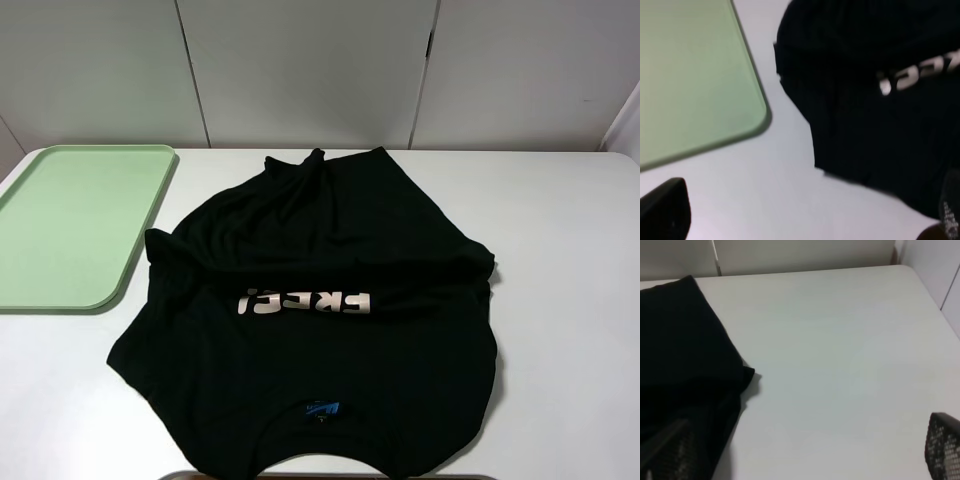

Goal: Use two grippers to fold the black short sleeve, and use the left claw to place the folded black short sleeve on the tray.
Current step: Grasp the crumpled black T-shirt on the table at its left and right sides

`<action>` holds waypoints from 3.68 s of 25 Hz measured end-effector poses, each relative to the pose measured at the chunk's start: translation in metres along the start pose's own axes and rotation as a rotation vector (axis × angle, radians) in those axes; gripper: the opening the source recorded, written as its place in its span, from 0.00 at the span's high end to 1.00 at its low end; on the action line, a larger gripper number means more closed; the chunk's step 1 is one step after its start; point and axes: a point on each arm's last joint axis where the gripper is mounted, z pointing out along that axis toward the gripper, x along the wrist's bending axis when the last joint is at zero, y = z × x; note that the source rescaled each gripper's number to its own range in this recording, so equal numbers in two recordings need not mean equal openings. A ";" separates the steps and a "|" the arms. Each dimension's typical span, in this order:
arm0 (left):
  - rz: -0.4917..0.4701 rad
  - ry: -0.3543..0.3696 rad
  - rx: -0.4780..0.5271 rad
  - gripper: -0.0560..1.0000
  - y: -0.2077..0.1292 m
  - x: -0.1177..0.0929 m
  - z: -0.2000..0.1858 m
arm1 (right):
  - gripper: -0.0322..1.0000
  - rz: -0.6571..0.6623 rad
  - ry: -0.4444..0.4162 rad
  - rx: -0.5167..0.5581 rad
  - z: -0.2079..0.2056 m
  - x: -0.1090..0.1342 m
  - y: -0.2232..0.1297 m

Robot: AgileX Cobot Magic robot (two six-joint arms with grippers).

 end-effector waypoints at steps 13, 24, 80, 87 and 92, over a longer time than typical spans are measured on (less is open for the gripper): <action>0.193 -0.028 0.305 0.00 0.140 0.013 0.036 | 0.00 -0.270 0.284 0.211 0.048 0.032 0.111; 0.510 -0.184 0.516 0.00 0.152 -0.020 0.101 | 0.00 -0.821 0.567 0.463 0.133 0.120 0.105; 1.056 -0.345 0.792 0.02 0.102 0.006 0.361 | 0.00 -1.507 0.673 0.672 0.316 0.148 -0.009; 1.055 -0.395 0.751 0.02 0.108 0.000 0.380 | 0.00 -1.504 0.684 0.671 0.324 0.146 -0.016; 1.062 -0.463 0.733 0.02 0.105 -0.005 0.388 | 0.00 -1.501 0.693 0.677 0.328 0.147 -0.021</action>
